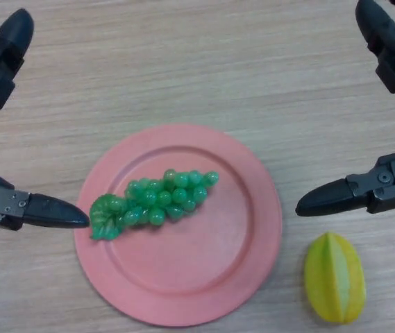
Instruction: Pick up the green grapes and place it on the plate
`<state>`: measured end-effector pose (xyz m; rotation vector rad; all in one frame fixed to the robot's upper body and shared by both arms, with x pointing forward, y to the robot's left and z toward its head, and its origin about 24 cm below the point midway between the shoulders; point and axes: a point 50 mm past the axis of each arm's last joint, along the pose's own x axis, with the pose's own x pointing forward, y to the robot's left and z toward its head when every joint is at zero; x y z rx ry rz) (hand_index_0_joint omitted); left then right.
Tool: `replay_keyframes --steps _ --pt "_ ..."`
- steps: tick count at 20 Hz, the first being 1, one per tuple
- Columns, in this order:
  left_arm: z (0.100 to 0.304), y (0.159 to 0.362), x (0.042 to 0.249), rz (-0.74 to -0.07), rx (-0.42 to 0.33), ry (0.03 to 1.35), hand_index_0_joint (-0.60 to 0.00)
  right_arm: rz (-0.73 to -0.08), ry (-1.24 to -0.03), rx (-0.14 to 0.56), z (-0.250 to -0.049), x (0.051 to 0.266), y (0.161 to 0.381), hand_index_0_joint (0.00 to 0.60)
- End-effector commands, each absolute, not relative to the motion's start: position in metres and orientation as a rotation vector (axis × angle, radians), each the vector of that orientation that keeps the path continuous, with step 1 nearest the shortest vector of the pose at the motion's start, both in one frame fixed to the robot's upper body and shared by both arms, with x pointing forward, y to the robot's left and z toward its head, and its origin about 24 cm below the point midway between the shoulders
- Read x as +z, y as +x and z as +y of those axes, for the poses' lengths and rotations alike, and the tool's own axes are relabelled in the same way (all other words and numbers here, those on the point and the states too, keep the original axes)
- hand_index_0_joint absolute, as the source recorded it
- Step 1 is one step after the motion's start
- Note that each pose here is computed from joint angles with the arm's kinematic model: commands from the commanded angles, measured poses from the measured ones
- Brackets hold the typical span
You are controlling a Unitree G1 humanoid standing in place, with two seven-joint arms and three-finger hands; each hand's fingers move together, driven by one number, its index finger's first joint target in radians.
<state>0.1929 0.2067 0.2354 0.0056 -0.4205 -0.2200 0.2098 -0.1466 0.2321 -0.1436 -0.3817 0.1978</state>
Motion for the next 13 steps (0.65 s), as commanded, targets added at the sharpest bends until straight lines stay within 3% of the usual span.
replay_keyframes --steps 1,13 --pt "0.2095 0.1780 0.2604 -0.590 -0.187 0.077 0.000 -0.597 -0.140 0.194 -0.1473 0.2572 0.1939 0.000" --pt "0.2077 0.1739 0.2653 -0.578 -0.205 0.101 0.000 -0.618 -0.127 0.207 -0.1428 0.2590 0.1917 0.000"
